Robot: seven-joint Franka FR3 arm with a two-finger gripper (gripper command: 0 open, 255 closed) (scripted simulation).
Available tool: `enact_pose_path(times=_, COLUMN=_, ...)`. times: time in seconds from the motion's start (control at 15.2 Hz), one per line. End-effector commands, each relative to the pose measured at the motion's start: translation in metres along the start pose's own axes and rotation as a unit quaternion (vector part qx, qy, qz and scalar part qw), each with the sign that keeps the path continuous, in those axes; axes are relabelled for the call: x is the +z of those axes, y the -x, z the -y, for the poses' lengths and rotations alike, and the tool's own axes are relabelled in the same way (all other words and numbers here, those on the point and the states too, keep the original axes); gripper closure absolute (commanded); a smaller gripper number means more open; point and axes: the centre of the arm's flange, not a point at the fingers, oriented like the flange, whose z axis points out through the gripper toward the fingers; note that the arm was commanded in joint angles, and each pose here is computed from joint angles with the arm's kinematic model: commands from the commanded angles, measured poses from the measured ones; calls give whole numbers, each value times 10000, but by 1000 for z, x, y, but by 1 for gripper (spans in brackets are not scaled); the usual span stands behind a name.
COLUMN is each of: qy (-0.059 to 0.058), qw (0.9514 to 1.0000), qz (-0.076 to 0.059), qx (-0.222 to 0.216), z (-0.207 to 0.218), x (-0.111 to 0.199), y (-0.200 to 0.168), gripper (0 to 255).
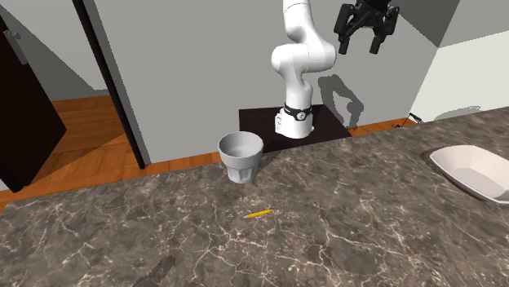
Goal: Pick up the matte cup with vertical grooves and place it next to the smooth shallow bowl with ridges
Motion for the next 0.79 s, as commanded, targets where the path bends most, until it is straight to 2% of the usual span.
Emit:
enact_pose_path(times=0.0, qy=0, qw=10000, qz=0, qx=0, z=0, x=0, y=0, gripper=0)
enact_pose_path(times=0.73, qy=228, qw=9995, qz=-67, qx=-191, z=-100, x=98, y=7, gripper=0)
